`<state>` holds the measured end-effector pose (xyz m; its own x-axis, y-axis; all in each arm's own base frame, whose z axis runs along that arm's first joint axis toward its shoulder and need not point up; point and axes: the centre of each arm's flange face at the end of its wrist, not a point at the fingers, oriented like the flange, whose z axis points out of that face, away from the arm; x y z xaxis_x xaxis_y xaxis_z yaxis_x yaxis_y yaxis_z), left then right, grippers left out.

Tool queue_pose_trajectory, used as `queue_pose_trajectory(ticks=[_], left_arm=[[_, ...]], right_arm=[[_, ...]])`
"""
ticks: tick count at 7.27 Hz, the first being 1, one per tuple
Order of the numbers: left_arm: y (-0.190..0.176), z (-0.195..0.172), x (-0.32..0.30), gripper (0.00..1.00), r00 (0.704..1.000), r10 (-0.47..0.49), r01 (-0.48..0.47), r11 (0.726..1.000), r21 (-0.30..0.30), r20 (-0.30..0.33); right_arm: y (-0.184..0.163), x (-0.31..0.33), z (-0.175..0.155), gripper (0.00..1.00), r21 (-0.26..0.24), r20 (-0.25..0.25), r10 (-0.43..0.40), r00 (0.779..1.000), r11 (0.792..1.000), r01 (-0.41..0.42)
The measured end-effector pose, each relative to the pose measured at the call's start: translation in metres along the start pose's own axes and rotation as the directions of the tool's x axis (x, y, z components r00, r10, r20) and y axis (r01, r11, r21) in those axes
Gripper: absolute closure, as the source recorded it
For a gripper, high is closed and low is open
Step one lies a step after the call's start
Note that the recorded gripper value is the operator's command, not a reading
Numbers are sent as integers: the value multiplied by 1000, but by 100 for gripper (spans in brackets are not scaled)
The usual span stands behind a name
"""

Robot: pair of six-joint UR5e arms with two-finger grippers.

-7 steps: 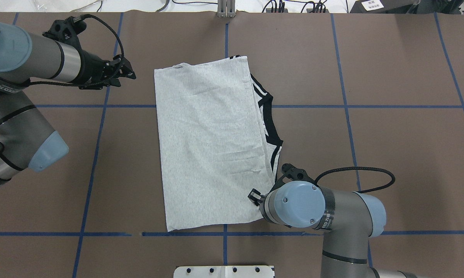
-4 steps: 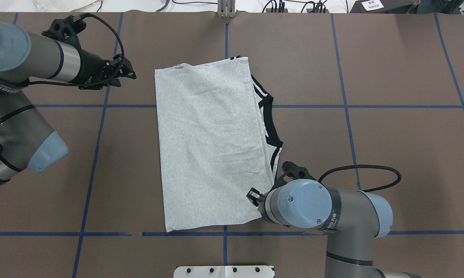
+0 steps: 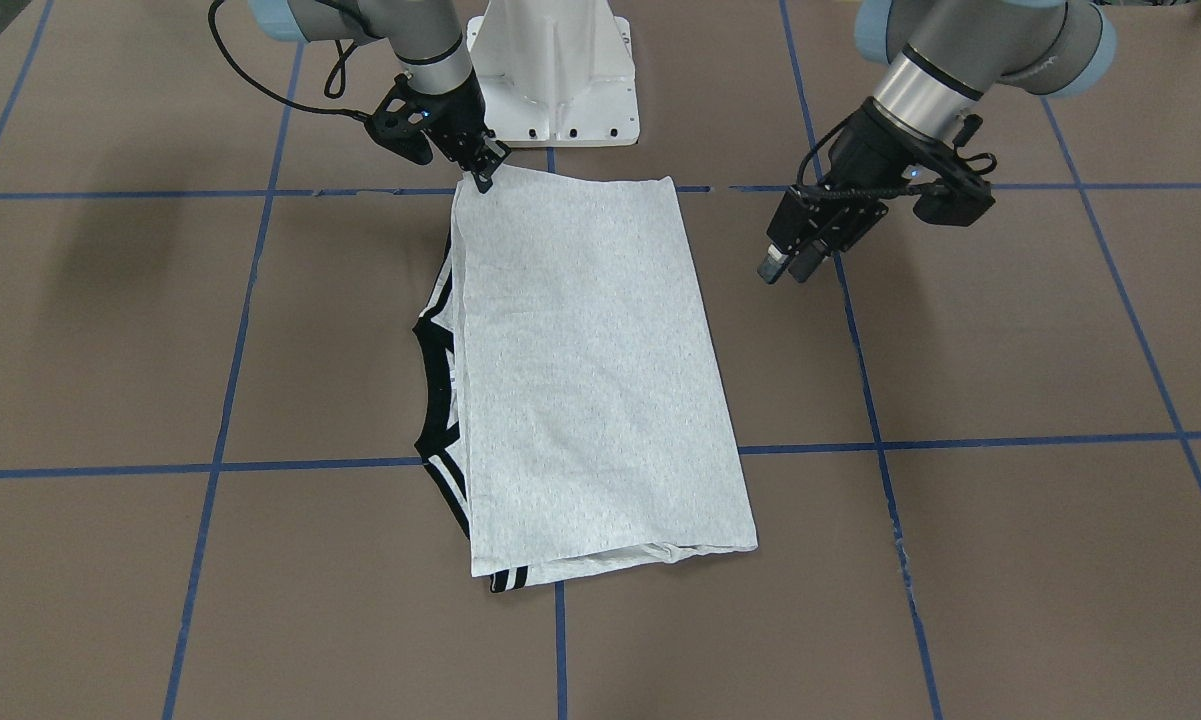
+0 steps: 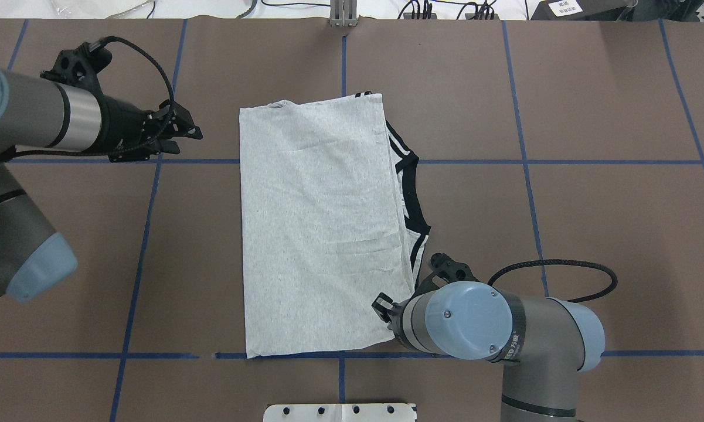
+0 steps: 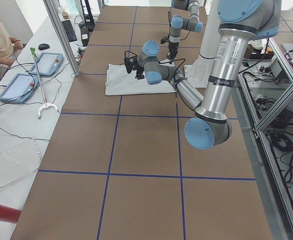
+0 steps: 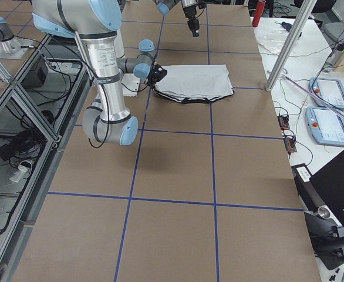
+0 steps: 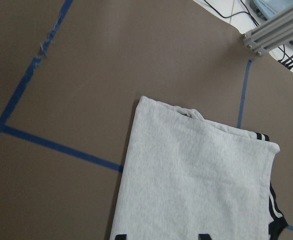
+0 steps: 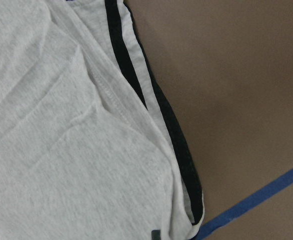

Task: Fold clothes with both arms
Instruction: 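Lower the left gripper to the shirt's near corner beside the right gripper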

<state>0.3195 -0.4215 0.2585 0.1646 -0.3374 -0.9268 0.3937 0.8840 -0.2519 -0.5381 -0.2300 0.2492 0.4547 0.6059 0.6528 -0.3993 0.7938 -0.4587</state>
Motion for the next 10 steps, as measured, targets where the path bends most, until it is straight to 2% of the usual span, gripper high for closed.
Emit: queue_pose_trajectory(ticks=[1, 2, 4, 6, 8, 10], left_arm=[[23, -4, -1, 40, 999, -52, 52, 998, -28, -4], [56, 0, -7, 40, 992, -127, 127, 990, -52, 21], [144, 31, -29, 40, 962, -239, 246, 968, -39, 129], [213, 63, -62, 40, 913, -297, 308, 951, 5, 279], [252, 95, -92, 40, 882, -298, 304, 952, 42, 364], [267, 113, -101, 41, 875, -290, 294, 954, 49, 389]], right_arm=[[6, 2, -4, 100, -11, 2, -6, 1000, 1000, 6], [12, 4, -6, 100, -21, 2, -12, 1000, 1000, 12], [24, 9, -6, 100, -38, -4, -26, 1000, 999, 25], [27, 13, -5, 100, -41, -8, -30, 1000, 999, 30], [27, 13, -4, 100, -40, -9, -30, 999, 999, 30], [27, 13, -4, 100, -40, -9, -30, 999, 999, 30]])
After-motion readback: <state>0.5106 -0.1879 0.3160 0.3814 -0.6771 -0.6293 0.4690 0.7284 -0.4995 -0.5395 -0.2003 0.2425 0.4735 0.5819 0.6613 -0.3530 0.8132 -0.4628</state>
